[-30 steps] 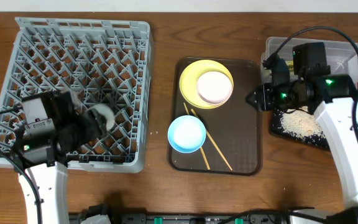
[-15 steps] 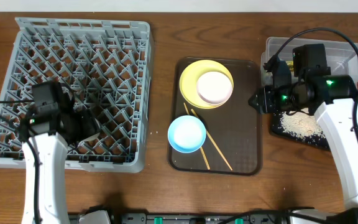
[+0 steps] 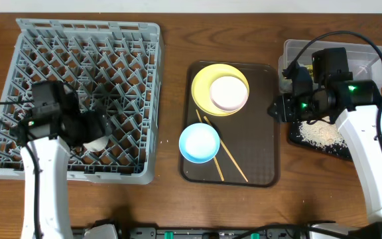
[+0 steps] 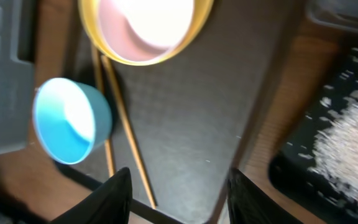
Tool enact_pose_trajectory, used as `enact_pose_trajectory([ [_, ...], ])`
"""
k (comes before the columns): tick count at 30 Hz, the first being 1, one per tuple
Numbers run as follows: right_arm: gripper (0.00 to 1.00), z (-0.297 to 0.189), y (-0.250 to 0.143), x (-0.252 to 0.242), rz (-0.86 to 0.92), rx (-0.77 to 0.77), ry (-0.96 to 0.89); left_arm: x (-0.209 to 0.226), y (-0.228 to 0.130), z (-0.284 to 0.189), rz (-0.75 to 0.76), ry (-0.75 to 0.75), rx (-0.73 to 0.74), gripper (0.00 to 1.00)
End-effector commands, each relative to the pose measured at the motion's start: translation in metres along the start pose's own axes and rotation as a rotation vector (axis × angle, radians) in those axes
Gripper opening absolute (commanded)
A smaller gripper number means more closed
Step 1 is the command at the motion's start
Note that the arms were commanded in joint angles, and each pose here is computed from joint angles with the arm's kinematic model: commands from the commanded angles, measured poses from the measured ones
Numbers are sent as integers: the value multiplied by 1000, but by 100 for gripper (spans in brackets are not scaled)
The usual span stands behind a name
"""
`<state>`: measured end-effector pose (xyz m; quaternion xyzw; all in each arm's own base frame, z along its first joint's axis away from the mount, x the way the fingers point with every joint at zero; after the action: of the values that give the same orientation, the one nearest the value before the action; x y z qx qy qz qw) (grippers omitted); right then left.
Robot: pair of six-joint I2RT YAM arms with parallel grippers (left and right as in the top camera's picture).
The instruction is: Sort waste into correct bins and load items into the dishwasher
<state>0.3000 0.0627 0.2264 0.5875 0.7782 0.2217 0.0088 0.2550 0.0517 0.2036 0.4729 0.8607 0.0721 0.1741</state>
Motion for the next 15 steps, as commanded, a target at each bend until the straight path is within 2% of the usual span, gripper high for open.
enact_pose_trajectory([
  [1,48,-8,-3,-18,62,0,-111,-46,-7,-27,133,-180,-37,97],
  [8,49,-15,-9,-38,139,-1,-132,-112,-47,-19,380,-213,-13,98],
  [15,50,-20,-16,-51,195,14,-145,-181,-114,14,669,-256,95,99],
])
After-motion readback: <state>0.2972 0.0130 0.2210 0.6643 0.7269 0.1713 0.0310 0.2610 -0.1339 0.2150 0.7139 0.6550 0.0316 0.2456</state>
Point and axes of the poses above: each gripper's point midway between its finger pads, its own z axis out along the fingers, its own x axis along the line the jaws close on, y = z × x, the point moved 6 cm from there along -z, back along the fingers, and after that the axes turned 8 degrees about -z, right-handed, at the moved point
